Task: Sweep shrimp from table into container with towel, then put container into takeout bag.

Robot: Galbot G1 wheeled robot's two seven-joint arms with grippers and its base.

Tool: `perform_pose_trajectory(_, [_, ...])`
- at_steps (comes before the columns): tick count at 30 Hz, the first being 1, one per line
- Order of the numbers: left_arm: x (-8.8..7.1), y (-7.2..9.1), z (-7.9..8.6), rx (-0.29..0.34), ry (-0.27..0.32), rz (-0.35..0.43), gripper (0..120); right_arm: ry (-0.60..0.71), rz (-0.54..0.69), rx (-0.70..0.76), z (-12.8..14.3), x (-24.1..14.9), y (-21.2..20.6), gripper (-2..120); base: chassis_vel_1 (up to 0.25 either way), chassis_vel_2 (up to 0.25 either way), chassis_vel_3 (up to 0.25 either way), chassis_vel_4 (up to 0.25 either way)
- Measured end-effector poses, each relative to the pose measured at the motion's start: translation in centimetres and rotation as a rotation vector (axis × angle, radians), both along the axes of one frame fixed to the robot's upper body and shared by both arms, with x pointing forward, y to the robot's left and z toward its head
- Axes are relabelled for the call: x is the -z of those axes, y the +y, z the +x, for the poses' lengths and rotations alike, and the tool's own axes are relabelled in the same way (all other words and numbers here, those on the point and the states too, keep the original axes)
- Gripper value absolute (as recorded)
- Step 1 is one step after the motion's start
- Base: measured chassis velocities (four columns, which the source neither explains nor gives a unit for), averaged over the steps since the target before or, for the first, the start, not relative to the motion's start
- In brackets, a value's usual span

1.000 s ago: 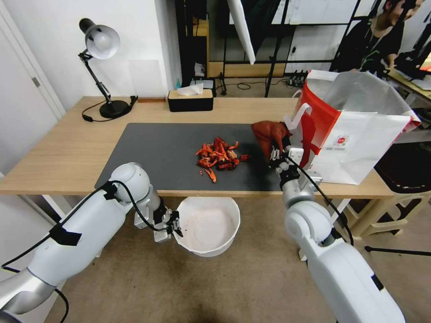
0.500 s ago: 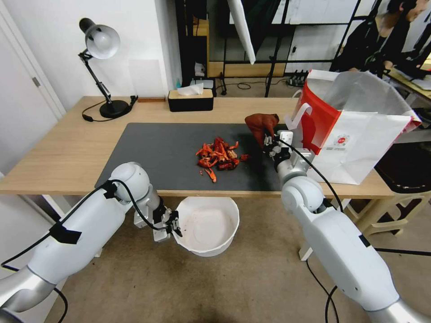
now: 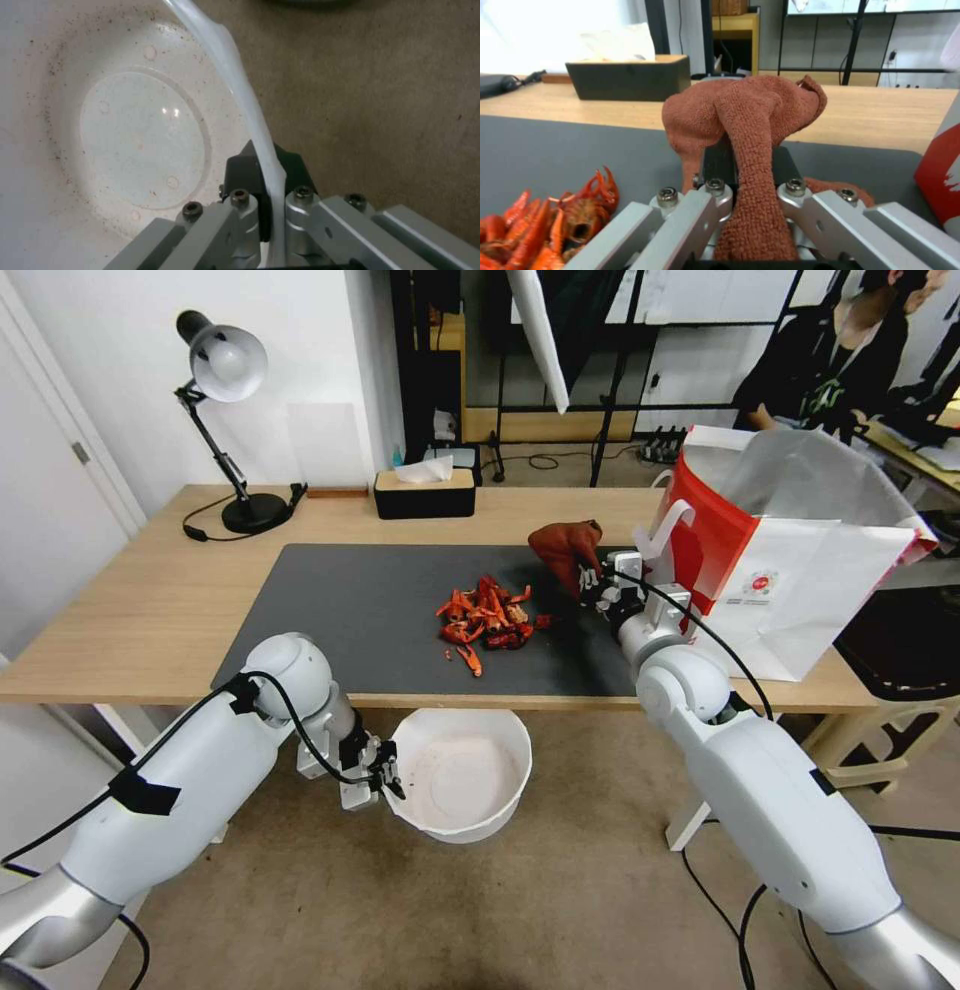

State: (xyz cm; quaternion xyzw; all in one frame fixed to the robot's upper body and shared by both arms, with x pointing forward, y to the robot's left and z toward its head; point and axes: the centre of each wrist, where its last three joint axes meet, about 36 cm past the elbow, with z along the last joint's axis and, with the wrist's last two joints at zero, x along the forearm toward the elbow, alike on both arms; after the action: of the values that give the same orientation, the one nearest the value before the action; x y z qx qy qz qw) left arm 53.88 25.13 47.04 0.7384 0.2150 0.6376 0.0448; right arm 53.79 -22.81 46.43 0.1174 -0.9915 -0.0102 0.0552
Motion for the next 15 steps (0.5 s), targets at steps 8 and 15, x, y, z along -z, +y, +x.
perform_pose_trajectory(8, [-0.1,0.0,0.1,-0.001,-0.003,0.002,0,0.021,-0.011,-0.010,1.4,1.7,0.5,2,0.000,0.000,0.000,0.000])
perform_pose_trajectory(15, [-0.1,0.0,0.0,-0.001,-0.003,-0.001,0,0.041,-0.027,-0.014,2.6,2.5,1.0,2,0.000,0.000,0.000,0.000])
